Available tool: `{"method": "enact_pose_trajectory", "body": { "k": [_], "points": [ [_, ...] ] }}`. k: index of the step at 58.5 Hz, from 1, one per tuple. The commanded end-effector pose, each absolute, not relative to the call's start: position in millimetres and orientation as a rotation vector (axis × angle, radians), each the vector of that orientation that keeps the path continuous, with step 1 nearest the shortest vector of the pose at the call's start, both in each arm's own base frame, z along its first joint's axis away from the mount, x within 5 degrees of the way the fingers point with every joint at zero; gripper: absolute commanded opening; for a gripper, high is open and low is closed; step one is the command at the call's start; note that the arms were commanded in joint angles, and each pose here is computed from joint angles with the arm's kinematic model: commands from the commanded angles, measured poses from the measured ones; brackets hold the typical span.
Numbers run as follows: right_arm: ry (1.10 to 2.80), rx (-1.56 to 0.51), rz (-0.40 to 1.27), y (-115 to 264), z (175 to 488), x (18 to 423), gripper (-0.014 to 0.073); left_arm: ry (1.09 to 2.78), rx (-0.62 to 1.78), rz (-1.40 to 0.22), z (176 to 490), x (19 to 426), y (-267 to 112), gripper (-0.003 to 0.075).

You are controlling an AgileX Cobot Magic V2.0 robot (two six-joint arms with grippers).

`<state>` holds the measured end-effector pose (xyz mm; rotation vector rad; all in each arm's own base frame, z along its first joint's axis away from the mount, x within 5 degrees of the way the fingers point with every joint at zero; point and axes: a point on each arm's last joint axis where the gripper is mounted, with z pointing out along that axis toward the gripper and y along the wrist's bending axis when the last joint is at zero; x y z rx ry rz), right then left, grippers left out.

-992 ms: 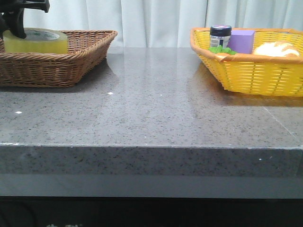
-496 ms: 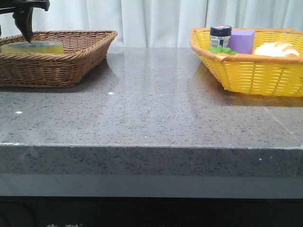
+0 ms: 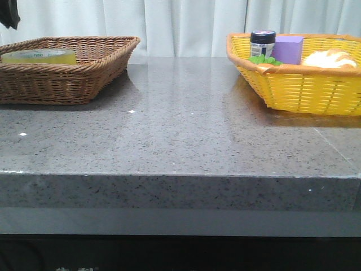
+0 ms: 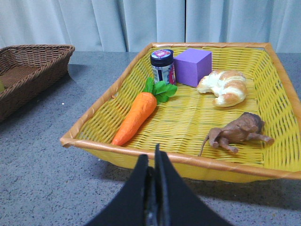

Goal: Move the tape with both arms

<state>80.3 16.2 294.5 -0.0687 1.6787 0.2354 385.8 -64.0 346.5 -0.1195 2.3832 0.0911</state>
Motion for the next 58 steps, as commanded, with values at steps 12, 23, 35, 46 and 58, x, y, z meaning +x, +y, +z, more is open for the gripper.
{"method": "enact_pose_trajectory", "body": {
  "k": [12, 23, 35, 46, 58],
  "points": [
    [1.572, -0.064, 0.225, 15, 310, 80, -0.0068, 2.067, -0.039, -0.069, 408, 308, -62, -0.002],
    [1.572, -0.064, 0.225, 15, 310, 80, -0.0068, 1.98, 0.027, -0.137, 398, 237, -56, -0.002],
    [1.572, -0.064, 0.225, 15, 310, 80, -0.0068, 1.911, 0.056, -0.179, 368, 169, -40, -0.002],
    [1.572, -0.064, 0.225, 15, 310, 80, -0.0068, 1.823, 0.044, -0.199, 339, 106, -20, -0.002],
    [1.573, -0.064, 0.225, 15, 310, 80, -0.0068, 1.71, 0.018, -0.243, 317, 63, -7, -0.002]
  ]
}}
